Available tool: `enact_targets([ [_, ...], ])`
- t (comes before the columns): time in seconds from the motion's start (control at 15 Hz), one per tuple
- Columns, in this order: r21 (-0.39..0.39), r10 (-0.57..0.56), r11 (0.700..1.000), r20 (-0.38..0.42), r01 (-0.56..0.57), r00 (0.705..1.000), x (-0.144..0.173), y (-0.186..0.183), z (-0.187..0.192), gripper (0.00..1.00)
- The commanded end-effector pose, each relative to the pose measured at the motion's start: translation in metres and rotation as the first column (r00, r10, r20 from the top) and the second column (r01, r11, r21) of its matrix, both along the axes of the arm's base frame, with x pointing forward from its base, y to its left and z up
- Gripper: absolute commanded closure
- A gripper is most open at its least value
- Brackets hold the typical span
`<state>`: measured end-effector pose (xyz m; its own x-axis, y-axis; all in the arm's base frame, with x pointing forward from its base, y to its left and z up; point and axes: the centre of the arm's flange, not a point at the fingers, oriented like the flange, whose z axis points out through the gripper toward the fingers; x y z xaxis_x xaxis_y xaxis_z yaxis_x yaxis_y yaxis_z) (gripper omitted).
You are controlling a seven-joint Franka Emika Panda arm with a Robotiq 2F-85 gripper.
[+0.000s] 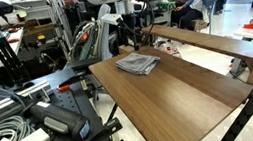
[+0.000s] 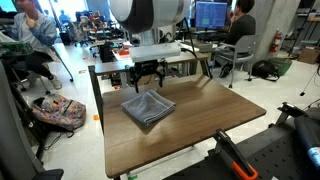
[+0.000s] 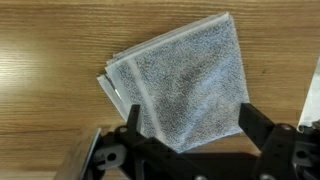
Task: Slide the towel to the right
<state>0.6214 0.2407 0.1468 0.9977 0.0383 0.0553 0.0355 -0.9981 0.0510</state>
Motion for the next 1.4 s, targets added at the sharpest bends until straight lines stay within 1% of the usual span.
enact_targets([
  [0.0, -0.021, -0.014, 1.000, -0.017, 0.013, 1.000, 0.039, 0.019, -0.024, 0.00],
  [0.33, -0.038, -0.026, 0.999, -0.066, 0.023, 0.997, 0.056, 0.023, -0.055, 0.00],
  [0.73, -0.067, -0.057, 0.996, -0.097, 0.050, 0.994, 0.070, 0.013, -0.086, 0.00],
  [1.13, -0.095, -0.071, 0.994, -0.125, 0.059, 0.990, 0.080, 0.005, -0.112, 0.00],
  [1.33, -0.109, -0.091, 0.991, -0.141, 0.076, 0.986, 0.086, -0.007, -0.116, 0.00],
])
